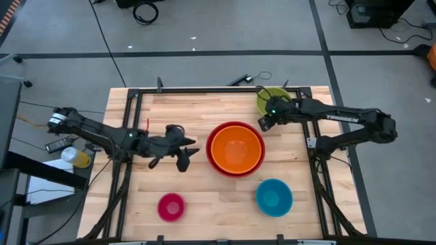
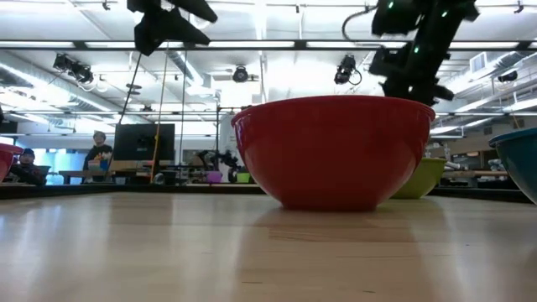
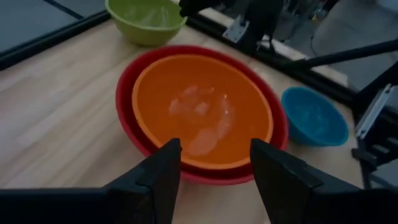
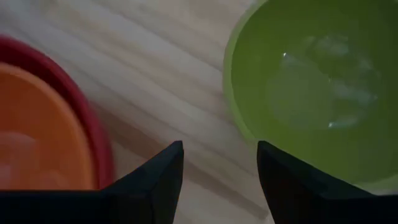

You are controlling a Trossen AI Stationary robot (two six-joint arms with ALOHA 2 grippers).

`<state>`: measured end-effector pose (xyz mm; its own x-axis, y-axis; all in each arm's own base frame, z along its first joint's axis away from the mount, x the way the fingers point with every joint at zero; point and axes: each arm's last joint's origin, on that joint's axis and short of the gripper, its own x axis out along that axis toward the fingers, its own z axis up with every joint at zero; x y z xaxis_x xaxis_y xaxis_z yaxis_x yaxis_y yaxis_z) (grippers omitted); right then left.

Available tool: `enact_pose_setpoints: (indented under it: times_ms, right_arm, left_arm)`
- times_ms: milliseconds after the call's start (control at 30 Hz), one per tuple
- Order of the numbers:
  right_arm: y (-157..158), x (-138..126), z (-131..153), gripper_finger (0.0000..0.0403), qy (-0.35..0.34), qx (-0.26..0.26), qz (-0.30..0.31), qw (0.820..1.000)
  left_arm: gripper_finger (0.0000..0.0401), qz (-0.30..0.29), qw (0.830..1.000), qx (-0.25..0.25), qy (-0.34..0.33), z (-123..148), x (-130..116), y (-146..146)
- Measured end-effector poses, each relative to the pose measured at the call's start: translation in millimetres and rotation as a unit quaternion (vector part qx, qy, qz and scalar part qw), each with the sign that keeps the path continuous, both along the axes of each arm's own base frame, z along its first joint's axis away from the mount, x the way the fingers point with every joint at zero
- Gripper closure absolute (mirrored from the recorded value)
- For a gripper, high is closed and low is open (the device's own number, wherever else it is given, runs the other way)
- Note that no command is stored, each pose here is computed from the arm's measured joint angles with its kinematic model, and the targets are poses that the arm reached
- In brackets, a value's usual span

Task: Nest bowls inside each other
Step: Stack the green bowl into the orange bowl

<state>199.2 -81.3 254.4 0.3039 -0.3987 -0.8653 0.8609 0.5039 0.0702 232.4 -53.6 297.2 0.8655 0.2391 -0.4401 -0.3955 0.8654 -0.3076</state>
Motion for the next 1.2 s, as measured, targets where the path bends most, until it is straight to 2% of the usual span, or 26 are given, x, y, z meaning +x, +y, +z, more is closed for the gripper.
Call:
enact_pose_setpoints:
  times_ms: [267,467,567,667,733,833,900,1067,1200]
  right_arm:
    - [-32.5,11.4,-33.6,0.0197,0.086,0.038,0.053,0.994]
    - [-54.3,14.7,-56.6,0.0208,0.137,0.044,0.06,0.988]
    - [-59.3,15.7,-64.4,0.0258,0.156,0.051,0.084,0.983]
    - [-60.1,16.8,-66.7,0.0356,0.166,0.048,0.115,0.978]
    - [-57.0,15.8,-62.5,0.0379,0.168,0.045,0.123,0.977]
    - [-49.3,18.3,-44.4,0.0375,0.152,0.04,0.115,0.981]
    - [-39.4,20.1,-22.6,0.0379,0.125,0.03,0.117,0.985]
    - [-4.4,29.8,35.4,0.038,0.004,-0.015,0.131,0.991]
    - [31.3,42.1,61.4,0.038,-0.076,-0.006,0.162,0.984]
  left_arm:
    - [0.0207,0.025,1.0,-0.005,-0.012,1.1,-0.9,-1.5]
    - [0.0207,0.041,0.999,0.005,-0.002,-0.9,-2.5,-0.5]
    - [0.0207,0.057,0.998,0.001,0.01,-3.8,-4.5,0.6]
    - [0.0207,0.067,0.998,-0.005,0.02,-6.2,-6.2,1.2]
    - [0.0207,0.072,0.997,-0.01,0.028,-8.1,-7.5,1.6]
    - [0.0207,0.079,0.996,-0.015,0.03,-8.8,-8.1,1.9]
    - [0.0207,0.08,0.996,-0.015,0.028,-8.6,-8.0,1.9]
    - [0.0207,0.081,0.996,-0.014,0.029,-8.7,-8.1,2.0]
    - [0.0207,0.086,0.996,-0.013,0.029,-8.7,-7.7,4.1]
